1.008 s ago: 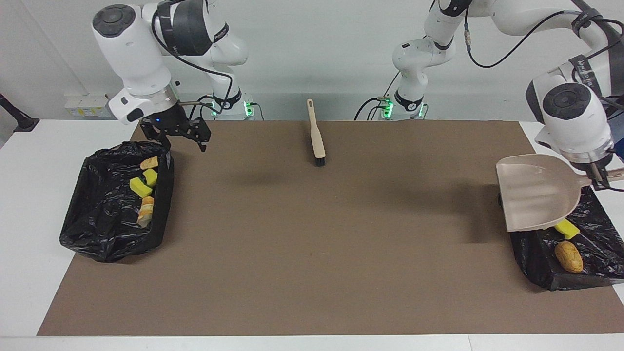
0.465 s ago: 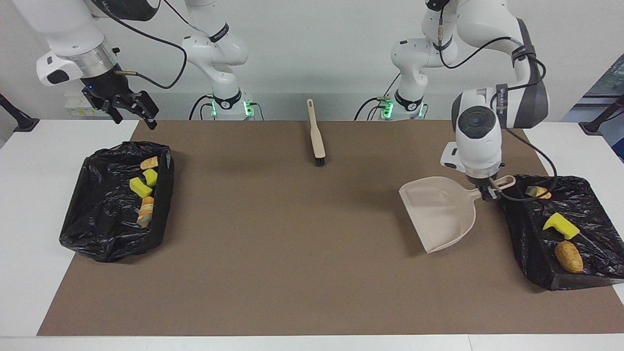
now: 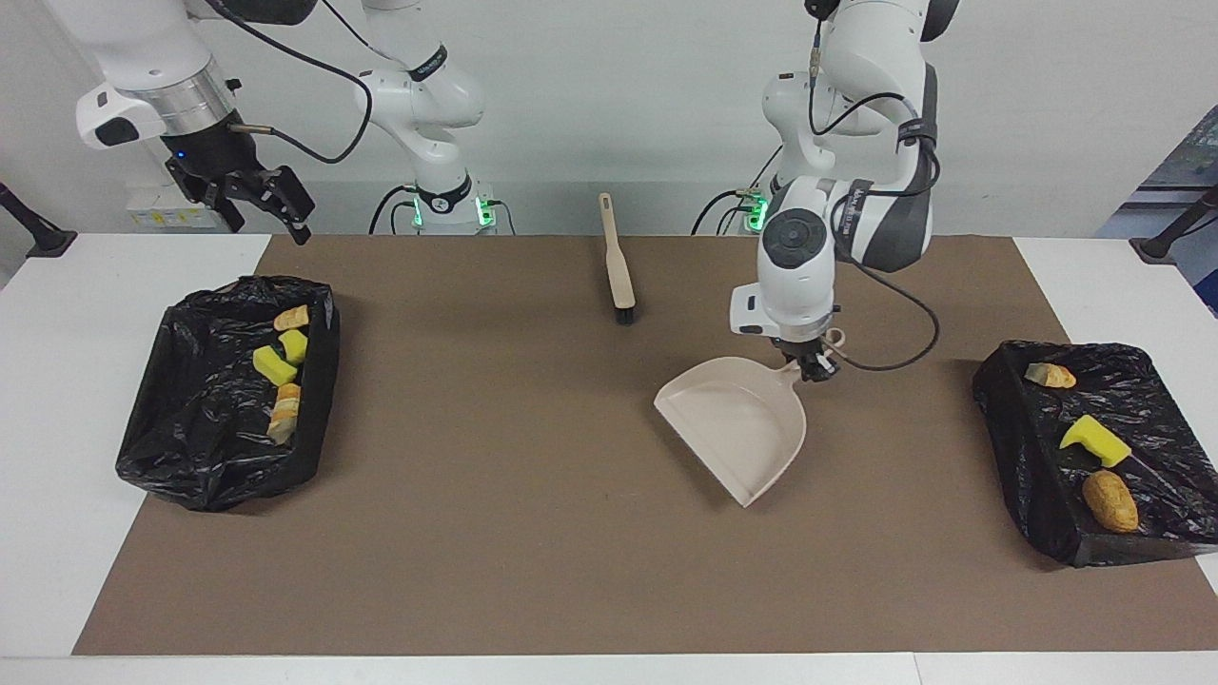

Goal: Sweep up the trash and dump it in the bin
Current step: 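Bring the empty dustpan back to the table center with the left gripper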

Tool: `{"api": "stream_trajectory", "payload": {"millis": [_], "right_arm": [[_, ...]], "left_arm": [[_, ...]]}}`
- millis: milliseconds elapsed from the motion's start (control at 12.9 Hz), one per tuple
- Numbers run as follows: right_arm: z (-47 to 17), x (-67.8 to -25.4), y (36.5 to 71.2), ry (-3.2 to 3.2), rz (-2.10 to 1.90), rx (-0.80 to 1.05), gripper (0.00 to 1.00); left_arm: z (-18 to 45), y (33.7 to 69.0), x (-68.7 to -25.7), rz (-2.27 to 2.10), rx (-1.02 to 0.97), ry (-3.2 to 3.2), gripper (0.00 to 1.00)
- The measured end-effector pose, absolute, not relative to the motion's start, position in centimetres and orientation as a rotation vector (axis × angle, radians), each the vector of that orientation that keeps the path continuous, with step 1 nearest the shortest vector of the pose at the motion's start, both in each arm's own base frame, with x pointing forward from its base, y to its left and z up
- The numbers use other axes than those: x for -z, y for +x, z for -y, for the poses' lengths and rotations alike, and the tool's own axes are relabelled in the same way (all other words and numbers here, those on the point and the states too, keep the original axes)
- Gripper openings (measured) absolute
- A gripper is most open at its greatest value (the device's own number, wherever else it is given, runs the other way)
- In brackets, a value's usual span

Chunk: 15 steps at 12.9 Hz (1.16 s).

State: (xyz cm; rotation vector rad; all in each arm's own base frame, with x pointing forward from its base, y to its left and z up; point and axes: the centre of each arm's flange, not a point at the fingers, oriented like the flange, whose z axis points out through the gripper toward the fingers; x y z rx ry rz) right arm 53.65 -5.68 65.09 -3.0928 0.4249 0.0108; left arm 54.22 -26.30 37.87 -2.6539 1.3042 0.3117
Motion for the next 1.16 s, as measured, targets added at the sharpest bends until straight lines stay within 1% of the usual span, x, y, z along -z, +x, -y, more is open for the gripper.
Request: {"api": "stream_trajectory", "payload": {"millis": [155, 233, 310, 465, 775, 931, 1163], "right_arm": [[5.4, -64.5, 53.5, -3.099, -0.378, -0.027, 1.00], [5.1, -64.2, 53.4, -3.109, -0.286, -0.036, 1.00], [4.8, -64.1, 53.3, -3.115, -0.204, -0.040, 1.00], [4.3, -63.8, 53.1, -3.117, -0.166, -0.049, 1.00], [4.3, -63.1, 53.4, -3.121, -0.161, -0.025, 1.00], [3.9, -63.4, 53.8, -3.170, -0.085, 0.017, 1.00], [0.5, -63.4, 54.0, -3.206, 0.034, 0.031, 1.00]], "left_arm": [[29.6, 52.9, -37.8, -1.110, -0.287, -2.796, 0.32], [30.7, 52.5, -37.9, -1.005, -0.275, -2.852, 0.32], [31.8, 52.3, -37.9, -0.837, -0.263, -2.938, 0.32], [33.5, 52.8, -37.0, -0.448, -0.229, -3.075, 0.32], [39.1, 53.4, -34.5, -0.261, -0.278, -3.108, 0.32], [40.0, 54.4, -34.4, -0.155, -0.296, -3.135, 0.32], [40.0, 54.9, -34.6, -0.127, -0.293, -3.144, 0.32]]}}
